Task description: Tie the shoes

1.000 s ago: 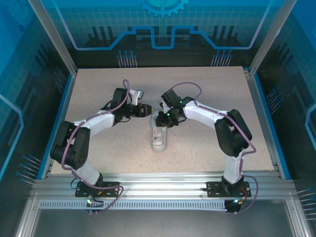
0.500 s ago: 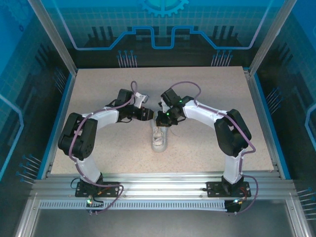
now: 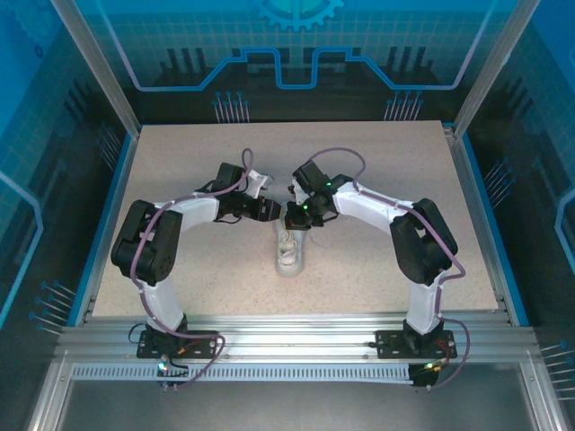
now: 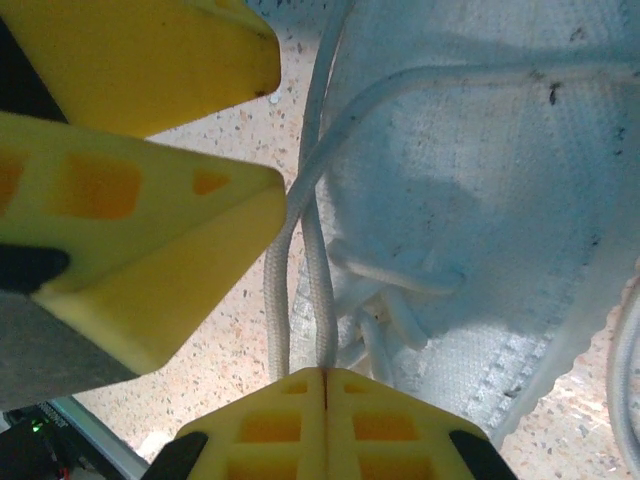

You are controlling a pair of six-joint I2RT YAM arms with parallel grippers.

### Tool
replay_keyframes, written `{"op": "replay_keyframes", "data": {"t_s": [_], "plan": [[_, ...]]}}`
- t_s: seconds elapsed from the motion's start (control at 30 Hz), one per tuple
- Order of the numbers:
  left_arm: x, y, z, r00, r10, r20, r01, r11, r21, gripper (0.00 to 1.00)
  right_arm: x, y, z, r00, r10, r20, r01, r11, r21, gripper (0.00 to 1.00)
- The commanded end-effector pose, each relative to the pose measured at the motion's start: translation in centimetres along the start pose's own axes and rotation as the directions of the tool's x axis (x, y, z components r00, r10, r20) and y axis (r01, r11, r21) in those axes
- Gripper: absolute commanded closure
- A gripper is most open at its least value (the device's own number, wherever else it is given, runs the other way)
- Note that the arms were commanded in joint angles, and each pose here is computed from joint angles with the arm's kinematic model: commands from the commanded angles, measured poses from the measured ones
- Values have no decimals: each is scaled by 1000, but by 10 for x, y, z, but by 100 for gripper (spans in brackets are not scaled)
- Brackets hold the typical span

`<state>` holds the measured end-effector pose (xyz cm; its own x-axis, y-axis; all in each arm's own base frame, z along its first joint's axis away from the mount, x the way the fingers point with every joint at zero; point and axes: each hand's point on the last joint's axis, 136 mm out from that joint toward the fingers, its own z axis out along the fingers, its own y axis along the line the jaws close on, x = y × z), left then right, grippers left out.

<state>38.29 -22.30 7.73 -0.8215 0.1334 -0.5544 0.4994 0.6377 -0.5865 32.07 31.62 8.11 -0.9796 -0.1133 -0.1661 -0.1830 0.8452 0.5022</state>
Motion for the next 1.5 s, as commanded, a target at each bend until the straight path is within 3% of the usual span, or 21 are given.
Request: {"op": "replay_keyframes", "data": {"t_s": [0.0, 0.23, 0.8, 1.47], "plan": [[3, -2, 3, 1000, 6, -23, -5, 1000, 29, 52, 0, 6, -11, 999, -22, 47, 22, 1000, 1, 100], [3, -8, 7, 1000, 7, -28, -5, 999, 53, 50, -5, 7, -18, 995, -27, 96, 27, 1000, 6, 100], [13, -21, 10, 988, 152, 23, -154, 982, 114, 49, -5, -1, -19, 994, -21, 111, 19, 1000, 19, 100], [24, -25, 17, 928, 373, 29, -371, 928, -41, 51, -12, 3, -29, 986, -38, 162, 44, 999, -31, 100]]}}
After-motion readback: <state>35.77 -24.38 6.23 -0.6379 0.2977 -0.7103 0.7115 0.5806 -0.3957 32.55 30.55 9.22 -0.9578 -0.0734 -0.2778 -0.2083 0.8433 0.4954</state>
